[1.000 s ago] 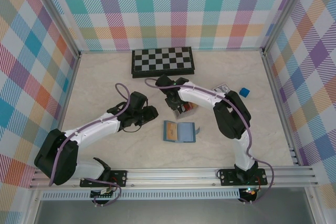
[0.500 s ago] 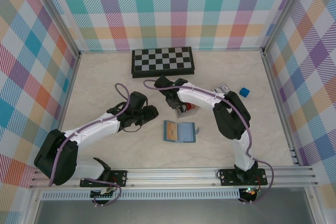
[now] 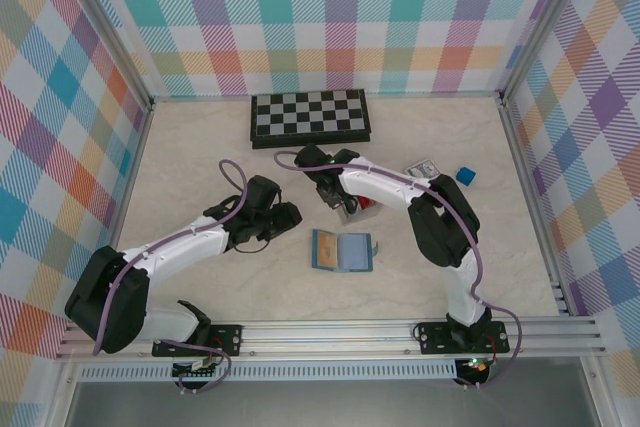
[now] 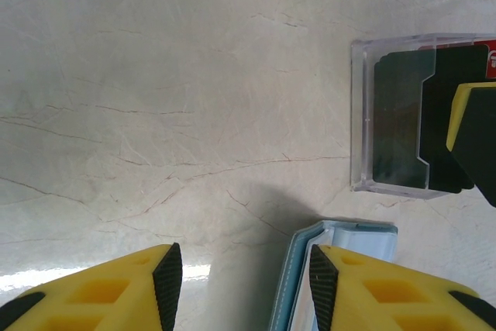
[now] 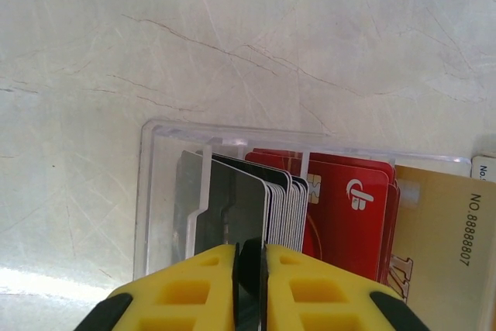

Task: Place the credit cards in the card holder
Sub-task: Pick up several credit cards from the storage box.

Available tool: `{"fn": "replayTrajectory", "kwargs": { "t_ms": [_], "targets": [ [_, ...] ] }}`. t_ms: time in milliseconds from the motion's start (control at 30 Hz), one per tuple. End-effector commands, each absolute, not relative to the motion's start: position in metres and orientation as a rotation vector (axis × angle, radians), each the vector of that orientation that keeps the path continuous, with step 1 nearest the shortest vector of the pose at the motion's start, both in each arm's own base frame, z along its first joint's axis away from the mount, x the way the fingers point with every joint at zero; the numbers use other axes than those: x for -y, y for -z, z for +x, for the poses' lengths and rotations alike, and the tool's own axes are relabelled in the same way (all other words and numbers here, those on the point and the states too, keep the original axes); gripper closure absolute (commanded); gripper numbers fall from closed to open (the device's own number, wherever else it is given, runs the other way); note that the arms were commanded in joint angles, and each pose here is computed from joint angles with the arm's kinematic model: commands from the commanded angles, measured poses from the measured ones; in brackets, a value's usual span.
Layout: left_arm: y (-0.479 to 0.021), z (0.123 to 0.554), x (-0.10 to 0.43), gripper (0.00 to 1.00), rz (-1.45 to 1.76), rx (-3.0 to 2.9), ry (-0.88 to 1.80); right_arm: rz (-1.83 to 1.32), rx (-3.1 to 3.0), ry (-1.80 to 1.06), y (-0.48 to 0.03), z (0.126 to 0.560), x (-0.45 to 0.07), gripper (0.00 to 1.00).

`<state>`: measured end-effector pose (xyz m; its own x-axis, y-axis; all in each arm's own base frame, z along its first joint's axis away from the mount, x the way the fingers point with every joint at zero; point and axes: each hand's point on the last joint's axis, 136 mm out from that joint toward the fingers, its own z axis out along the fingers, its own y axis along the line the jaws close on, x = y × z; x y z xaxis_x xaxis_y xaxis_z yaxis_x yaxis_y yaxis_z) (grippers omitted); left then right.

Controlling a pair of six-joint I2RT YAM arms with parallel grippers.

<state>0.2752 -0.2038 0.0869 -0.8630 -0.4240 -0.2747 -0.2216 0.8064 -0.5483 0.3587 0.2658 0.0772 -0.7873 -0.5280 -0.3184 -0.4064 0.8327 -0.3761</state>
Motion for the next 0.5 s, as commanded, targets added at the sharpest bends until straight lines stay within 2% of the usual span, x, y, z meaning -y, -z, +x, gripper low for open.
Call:
{"fn": "replayTrajectory", "kwargs": {
  "t_ms": [0,67,467],
  "targets": [
    [-0.086,0.275,0.203,0.51,-0.498,-2.603,0.742,-0.689,-2.585,0.416,-0.093,0.355,-0.258,0.86],
    [-0.086,0.275,0.203,0.51,-0.496,-2.604,0.740,-0.685,-2.585,0.398,-0.097,0.354,-0.259,0.89],
    [-0.085,0.276,0.207,0.51,-0.490,-2.614,0.754,-0.652,-2.603,0.275,-0.112,0.354,-0.267,0.93]
  ]
}}
